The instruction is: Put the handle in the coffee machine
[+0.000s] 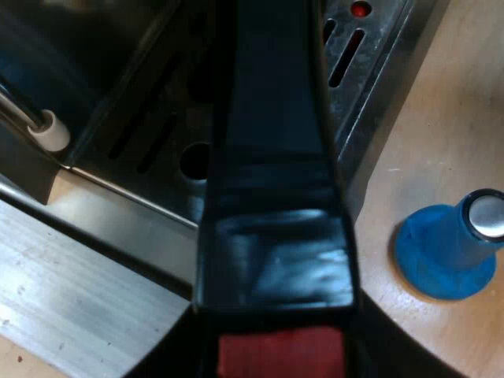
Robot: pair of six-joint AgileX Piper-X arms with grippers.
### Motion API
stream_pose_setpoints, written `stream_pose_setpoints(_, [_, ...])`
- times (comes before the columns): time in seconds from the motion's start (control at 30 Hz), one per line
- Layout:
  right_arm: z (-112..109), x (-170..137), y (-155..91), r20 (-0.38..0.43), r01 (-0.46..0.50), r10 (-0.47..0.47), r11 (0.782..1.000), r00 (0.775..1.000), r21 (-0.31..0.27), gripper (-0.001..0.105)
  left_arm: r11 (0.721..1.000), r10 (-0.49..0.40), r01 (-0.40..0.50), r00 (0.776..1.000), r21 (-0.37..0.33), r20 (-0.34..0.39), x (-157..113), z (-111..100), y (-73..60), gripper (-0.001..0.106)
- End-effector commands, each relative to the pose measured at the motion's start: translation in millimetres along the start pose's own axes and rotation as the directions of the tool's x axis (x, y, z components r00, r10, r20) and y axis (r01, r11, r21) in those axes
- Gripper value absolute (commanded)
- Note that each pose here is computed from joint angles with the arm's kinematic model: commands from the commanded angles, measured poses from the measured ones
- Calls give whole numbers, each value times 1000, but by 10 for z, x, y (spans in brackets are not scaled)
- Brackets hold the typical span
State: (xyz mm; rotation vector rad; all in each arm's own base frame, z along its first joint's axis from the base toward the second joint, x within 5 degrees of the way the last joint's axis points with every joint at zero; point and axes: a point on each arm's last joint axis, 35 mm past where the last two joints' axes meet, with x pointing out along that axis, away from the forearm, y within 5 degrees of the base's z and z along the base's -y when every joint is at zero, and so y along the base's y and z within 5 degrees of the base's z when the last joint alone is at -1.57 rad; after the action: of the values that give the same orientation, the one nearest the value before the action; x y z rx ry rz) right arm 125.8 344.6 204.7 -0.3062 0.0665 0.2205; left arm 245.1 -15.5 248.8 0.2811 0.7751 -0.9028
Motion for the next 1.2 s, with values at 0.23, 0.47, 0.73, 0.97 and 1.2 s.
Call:
stream_pose_setpoints(0.23, [6, 37, -20, 3, 17, -17, 999, 1000, -35, 86, 999, -8, 5, 997, 45, 81, -9, 101, 54, 0])
stream_pose_setpoints(0.47, [6, 37, -20, 3, 17, -17, 999, 1000, -35, 86, 999, 15, -21, 994, 49, 110, -13, 140, 86, 0])
stream_pose_setpoints(0.73, [6, 37, -20, 3, 17, -17, 999, 1000, -38, 86, 999, 35, -40, 990, 30, 136, -18, 175, 113, 0])
stream_pose_setpoints(0.97, [6, 37, -20, 3, 17, -17, 999, 1000, -38, 86, 999, 32, -35, 990, 20, 137, -18, 174, 110, 0])
stream_pose_setpoints(1.2, [6, 37, -20, 3, 17, -17, 999, 1000, -38, 86, 998, 48, -55, 986, 35, 160, -98, 298, 140, 0])
